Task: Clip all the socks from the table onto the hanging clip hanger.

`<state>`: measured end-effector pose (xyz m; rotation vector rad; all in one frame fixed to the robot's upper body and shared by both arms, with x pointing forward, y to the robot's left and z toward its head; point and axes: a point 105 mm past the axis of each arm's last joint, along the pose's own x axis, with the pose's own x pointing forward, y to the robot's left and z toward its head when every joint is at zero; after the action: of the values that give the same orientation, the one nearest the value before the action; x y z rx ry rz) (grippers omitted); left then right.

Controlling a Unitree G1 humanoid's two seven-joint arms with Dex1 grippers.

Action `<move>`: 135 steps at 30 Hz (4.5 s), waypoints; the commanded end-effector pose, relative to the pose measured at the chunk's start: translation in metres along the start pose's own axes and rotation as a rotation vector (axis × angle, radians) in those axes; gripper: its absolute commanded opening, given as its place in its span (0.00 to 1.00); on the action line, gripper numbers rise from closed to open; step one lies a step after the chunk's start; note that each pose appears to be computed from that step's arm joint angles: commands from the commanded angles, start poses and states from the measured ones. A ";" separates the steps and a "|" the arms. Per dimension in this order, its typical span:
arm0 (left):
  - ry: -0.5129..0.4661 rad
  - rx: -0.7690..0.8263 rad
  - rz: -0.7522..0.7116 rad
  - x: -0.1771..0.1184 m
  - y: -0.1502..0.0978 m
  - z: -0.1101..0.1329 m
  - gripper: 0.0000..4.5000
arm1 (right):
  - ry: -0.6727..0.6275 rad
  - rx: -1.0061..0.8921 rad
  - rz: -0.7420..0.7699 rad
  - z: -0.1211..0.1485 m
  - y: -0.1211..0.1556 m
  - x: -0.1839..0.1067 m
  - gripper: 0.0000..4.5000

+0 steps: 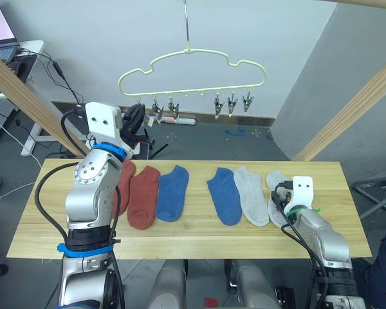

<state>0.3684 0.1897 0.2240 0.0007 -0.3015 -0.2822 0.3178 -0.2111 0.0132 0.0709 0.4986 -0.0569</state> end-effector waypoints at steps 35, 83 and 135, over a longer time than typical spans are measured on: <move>0.123 -0.847 -0.053 -0.008 0.001 0.014 0.00 | -0.412 -0.256 0.901 0.114 0.243 -0.095 0.01; 0.135 -0.847 -0.084 -0.011 -0.006 0.016 0.00 | -0.360 -0.104 0.969 0.136 0.262 -0.093 0.01; 0.296 -0.185 -0.106 -0.060 -0.004 -0.009 0.94 | -0.312 -0.333 0.864 0.084 0.225 -0.062 0.99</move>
<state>0.3218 0.2124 0.1783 -0.1675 0.1074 -0.3518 0.3230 0.0106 0.1038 -0.0340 0.2505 0.8301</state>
